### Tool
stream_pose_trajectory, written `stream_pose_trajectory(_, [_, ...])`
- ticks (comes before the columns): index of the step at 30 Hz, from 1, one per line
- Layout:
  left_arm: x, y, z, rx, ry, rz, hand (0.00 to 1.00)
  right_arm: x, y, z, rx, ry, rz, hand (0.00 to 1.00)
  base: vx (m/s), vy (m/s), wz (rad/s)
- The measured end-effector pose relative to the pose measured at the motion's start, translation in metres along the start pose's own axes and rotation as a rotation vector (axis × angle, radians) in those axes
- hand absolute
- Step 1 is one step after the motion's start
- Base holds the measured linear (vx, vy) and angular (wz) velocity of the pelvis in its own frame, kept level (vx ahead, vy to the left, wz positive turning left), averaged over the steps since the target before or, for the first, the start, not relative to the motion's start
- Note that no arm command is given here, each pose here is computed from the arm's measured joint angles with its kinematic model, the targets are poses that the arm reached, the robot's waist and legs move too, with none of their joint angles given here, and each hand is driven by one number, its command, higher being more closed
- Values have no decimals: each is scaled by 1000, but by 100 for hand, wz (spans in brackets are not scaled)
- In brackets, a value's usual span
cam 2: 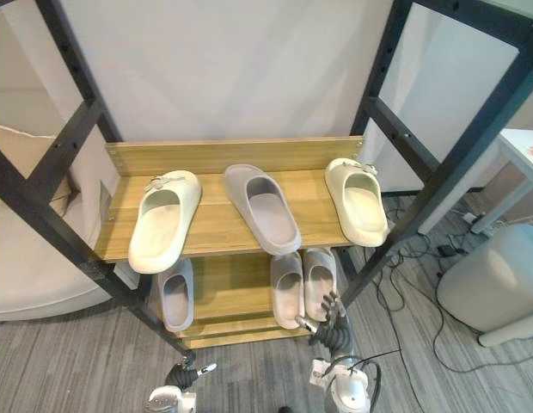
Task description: Organize the slippers on the shoe rack
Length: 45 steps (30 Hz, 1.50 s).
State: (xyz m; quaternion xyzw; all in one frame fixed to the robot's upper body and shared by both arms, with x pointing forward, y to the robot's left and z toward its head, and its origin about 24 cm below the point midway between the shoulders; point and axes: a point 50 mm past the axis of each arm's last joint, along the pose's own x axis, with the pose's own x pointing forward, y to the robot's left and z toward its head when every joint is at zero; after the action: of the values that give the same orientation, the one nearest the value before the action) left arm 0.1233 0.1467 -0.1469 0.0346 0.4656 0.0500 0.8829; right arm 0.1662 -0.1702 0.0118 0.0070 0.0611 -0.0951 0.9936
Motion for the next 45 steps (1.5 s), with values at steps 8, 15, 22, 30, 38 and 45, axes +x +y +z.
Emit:
stream_pose_trajectory(8, [-3,-7,-2,0,-2,-35,0,-2,-9,52,-25,-237,-43,0,-4,-1,3])
stream_pose_trajectory(15, [-3,-8,-5,20,3,-51,0,4,-18,85,-29,-407,-92,0,-3,4,13])
stream_pose_trajectory(22, [-2,-5,-7,75,5,-68,0,21,-33,117,-97,-561,-130,0,-23,-1,7])
stream_pose_trajectory(30, [0,1,-8,109,8,-83,0,59,-45,136,-224,-613,-94,0,-8,-7,11])
stream_pose_trajectory(38, [2,6,-5,152,3,-95,0,96,-56,137,-314,-533,-83,0,33,-16,11])
stream_pose_trajectory(45, [3,5,-3,161,-1,-100,0,115,-55,135,-412,-469,-41,0,13,-6,4])
